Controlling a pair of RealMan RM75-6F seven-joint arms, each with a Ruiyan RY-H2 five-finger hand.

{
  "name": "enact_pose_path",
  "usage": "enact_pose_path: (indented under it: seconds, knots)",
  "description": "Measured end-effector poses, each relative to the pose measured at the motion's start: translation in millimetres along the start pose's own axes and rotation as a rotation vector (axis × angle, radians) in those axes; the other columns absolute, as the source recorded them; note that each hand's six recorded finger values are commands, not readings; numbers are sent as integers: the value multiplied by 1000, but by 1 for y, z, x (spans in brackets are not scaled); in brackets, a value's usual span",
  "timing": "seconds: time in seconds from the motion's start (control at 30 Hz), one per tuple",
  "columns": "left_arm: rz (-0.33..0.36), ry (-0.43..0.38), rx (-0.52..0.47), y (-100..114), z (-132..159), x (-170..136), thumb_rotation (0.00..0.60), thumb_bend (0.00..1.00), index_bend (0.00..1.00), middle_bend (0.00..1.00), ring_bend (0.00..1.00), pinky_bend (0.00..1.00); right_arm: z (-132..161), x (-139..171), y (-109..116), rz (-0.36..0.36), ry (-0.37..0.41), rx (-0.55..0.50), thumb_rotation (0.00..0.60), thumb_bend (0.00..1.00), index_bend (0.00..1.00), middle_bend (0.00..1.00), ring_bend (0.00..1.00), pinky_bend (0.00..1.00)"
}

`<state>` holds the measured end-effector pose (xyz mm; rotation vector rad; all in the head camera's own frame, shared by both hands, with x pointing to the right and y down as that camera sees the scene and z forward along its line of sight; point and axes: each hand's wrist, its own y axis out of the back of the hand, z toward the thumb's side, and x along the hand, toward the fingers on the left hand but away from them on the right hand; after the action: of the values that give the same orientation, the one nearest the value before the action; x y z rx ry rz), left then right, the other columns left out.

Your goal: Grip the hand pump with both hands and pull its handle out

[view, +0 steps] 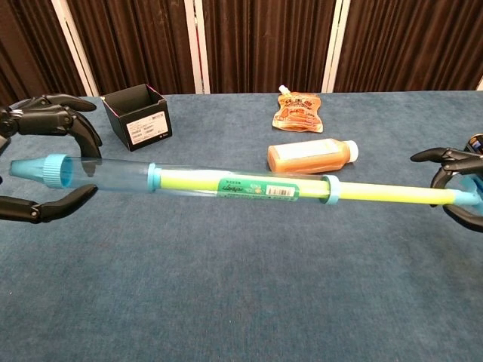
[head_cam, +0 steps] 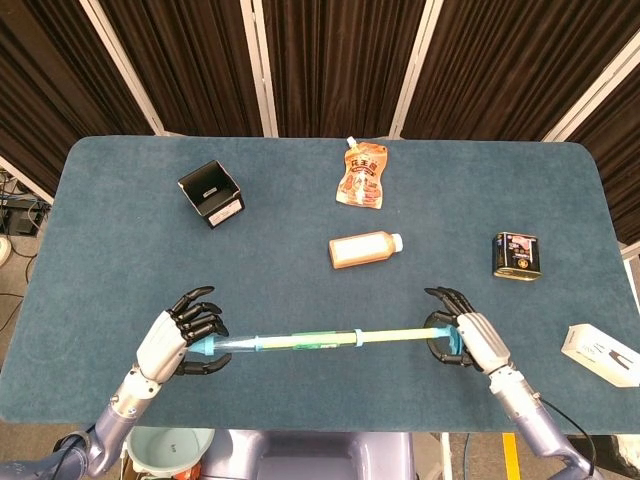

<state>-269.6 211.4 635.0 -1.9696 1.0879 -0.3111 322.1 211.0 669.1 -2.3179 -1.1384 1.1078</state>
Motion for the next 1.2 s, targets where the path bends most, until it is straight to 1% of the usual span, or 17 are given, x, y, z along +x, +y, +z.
enact_pose_path:
  seconds: [0.5, 0.9, 1.2]
  knots:
    - [58, -44, -23, 20, 10, -3, 600, 481, 718, 580, 379, 197, -19, -10, 19, -45, -45, 3, 600, 556, 805, 120, 0, 0]
    - [78, -66, -34, 31, 17, -5, 600, 481, 718, 583, 379, 197, -39, -20, 44, -100, -108, 23, 600, 557, 807, 122, 0, 0]
    - [92, -82, -36, 37, 21, -7, 600, 481, 718, 584, 379, 197, -47, -26, 57, -129, -135, 28, 600, 555, 807, 122, 0, 0]
